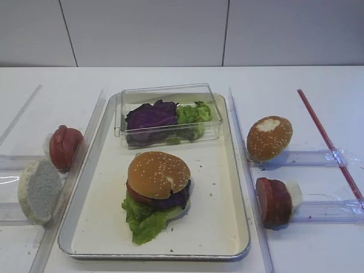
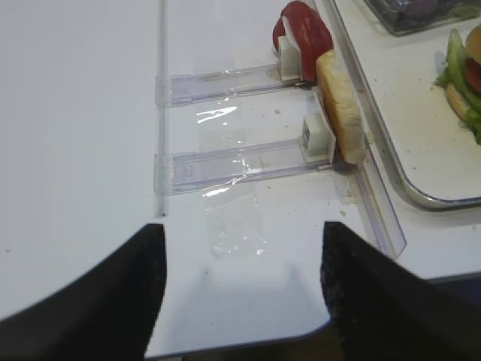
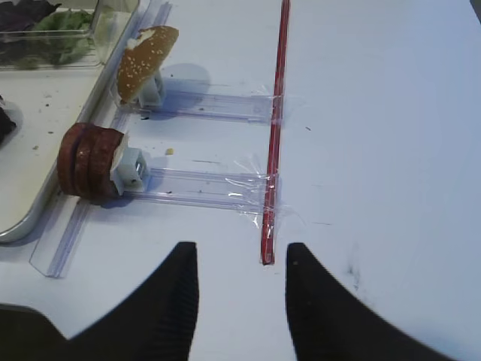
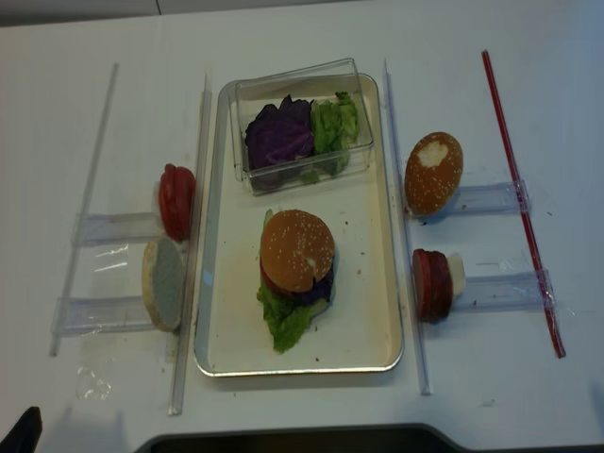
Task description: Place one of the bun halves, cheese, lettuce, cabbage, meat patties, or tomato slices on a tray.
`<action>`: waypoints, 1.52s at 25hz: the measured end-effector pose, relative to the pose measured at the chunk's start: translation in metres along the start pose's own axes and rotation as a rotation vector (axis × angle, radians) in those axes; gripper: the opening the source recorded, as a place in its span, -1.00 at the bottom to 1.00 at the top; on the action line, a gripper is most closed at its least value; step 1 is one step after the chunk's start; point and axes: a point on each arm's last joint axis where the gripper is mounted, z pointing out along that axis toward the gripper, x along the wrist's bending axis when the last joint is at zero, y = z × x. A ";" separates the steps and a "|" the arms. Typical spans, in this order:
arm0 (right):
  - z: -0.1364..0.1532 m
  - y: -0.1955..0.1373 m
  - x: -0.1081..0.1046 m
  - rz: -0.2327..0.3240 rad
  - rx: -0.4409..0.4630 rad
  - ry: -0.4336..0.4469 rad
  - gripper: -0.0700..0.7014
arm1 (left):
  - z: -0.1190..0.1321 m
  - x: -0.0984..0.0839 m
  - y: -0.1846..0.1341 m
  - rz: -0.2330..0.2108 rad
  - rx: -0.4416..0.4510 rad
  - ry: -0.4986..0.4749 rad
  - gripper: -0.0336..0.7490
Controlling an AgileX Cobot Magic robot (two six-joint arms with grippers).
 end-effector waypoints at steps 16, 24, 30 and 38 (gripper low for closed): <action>0.001 -0.001 -0.015 0.089 -0.002 -0.168 0.96 | 0.000 0.000 0.000 0.000 0.000 0.000 0.17; 0.001 -0.001 -0.015 0.104 -0.003 -0.161 0.97 | 0.000 0.000 0.000 0.000 0.000 0.000 0.17; 0.002 -0.001 -0.006 0.057 -0.001 -0.066 0.98 | 0.000 0.000 0.000 0.000 0.000 0.000 0.17; 0.002 -0.001 -0.006 0.049 -0.001 -0.062 0.98 | 0.000 0.000 0.000 0.000 0.000 0.000 0.17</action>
